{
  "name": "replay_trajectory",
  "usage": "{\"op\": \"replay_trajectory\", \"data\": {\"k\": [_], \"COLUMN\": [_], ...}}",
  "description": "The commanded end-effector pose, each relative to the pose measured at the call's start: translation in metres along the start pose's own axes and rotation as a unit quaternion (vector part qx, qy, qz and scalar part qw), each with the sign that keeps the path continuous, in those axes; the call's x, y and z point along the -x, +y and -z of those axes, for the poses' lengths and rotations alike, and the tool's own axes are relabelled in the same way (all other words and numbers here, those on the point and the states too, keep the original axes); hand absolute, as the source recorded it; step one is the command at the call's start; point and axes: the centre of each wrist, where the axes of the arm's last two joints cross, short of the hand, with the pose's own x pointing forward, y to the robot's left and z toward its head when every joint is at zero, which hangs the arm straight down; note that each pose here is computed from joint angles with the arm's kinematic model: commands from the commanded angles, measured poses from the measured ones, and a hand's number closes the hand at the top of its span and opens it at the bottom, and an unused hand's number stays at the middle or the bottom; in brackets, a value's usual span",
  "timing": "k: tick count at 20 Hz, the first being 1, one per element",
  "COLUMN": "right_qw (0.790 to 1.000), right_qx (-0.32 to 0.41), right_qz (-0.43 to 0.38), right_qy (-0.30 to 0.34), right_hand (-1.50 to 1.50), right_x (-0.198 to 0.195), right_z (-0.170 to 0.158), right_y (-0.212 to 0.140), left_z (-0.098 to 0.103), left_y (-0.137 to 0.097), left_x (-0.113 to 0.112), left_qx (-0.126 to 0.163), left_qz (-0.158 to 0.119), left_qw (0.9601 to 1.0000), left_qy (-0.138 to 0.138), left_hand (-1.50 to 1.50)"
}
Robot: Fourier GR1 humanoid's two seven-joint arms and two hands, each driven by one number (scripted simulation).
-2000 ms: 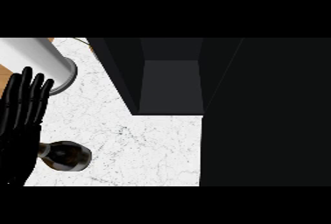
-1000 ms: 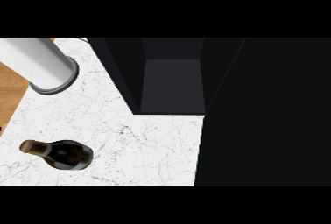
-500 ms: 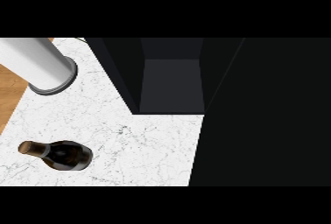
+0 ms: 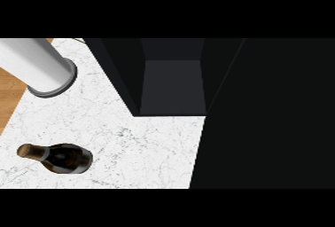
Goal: Pick up the wine, place it into the cabinet and close the cabinet
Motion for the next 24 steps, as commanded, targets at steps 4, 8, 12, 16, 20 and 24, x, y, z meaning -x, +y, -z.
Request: {"op": "replay_trajectory", "data": {"k": [4, 8, 12, 16, 20, 24], "right_qw": [0.998, 0.998, 0.998, 0.999, 0.998, 0.999], "right_qx": [0.025, 0.019, 0.025, 0.022, 0.022, 0.015], "right_qz": [-0.035, -0.031, -0.033, -0.03, -0.023, -0.027], "right_qy": [-0.042, -0.047, -0.049, -0.039, -0.045, -0.043], "right_hand": [-1.5, -1.5, -1.5, -1.5, -1.5, -1.5], "right_x": [-0.037, -0.025, -0.043, -0.043, -0.036, -0.042], "right_z": [-0.034, -0.018, -0.03, -0.036, -0.025, -0.032], "right_y": [-0.004, 0.006, 0.001, 0.003, 0.009, 0.01], "left_z": [0.006, -0.005, -0.001, 0.017, 0.011, -0.011], "left_y": [0.011, 0.032, 0.011, 0.018, 0.029, 0.04], "left_x": [0.015, 0.029, 0.053, 0.053, 0.093, 0.113], "left_qx": [-0.013, -0.012, -0.018, -0.019, -0.034, -0.049], "left_qz": [0.004, -0.001, 0.006, 0.019, 0.018, 0.021], "left_qw": [0.9999, 0.9998, 0.9996, 0.9992, 0.9987, 0.9973], "left_qy": [0.007, 0.013, 0.023, 0.031, 0.034, 0.05], "left_hand": [-1.5, -1.5, -1.5, -1.5, -1.5, -1.5]}}
